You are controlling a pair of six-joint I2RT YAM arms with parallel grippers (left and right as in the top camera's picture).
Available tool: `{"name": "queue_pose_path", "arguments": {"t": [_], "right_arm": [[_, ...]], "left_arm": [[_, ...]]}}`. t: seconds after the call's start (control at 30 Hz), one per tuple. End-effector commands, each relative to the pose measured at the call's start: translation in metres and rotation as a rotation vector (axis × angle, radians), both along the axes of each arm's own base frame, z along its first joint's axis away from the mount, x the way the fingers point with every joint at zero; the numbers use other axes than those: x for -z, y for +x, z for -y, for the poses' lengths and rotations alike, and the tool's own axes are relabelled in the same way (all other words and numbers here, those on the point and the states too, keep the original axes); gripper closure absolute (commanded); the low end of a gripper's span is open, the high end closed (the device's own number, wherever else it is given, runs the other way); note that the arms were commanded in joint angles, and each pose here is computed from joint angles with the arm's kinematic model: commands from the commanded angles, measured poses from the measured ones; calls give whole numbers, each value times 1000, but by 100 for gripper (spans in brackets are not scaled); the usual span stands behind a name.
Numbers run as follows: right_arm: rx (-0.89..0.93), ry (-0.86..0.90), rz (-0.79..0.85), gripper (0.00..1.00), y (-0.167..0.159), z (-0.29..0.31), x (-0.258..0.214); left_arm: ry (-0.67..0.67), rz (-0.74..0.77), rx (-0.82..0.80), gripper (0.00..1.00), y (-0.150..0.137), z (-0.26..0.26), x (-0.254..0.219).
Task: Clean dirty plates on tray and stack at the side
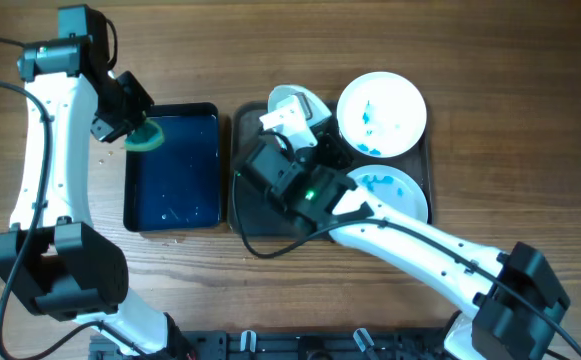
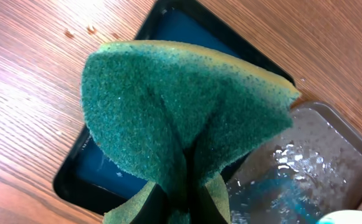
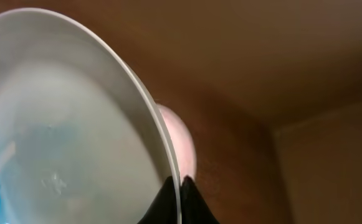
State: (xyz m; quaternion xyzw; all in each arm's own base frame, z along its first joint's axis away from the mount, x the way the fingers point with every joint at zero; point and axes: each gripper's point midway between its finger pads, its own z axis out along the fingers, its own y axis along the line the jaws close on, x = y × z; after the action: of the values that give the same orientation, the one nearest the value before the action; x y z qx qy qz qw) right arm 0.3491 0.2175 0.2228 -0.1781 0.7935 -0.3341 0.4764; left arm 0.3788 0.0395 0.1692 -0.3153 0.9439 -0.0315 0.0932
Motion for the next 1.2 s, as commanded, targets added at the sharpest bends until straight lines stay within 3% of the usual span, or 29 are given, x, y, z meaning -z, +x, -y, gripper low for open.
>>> {"name": "queue_pose_path", "arguments": {"t": [0.0,0.4,0.6,0.77,0.93,1.07,1.17], "right_arm": [[87,-124,183,96,-8,9,-53],[76,-122,230,96,-9,-6,-70],[-134,-37,20,96,-5,-34,-24],[-194,268,-248,96,-12,-43,32],[-232,713,-498,96,-12,-37,34],[-168,916,-541,96,4,12,16],[-11,1010,-499,96,15,80,6]], "left_arm": [[-42,9,26,96,1,8,0],[-50,13,55,96,3,20,0],[-51,12,82,96,3,31,0],[-55,12,110,96,4,43,0],[-56,36,170,96,9,69,-1],[-72,53,206,96,11,92,-3],[-74,70,253,96,12,112,-4]]}}
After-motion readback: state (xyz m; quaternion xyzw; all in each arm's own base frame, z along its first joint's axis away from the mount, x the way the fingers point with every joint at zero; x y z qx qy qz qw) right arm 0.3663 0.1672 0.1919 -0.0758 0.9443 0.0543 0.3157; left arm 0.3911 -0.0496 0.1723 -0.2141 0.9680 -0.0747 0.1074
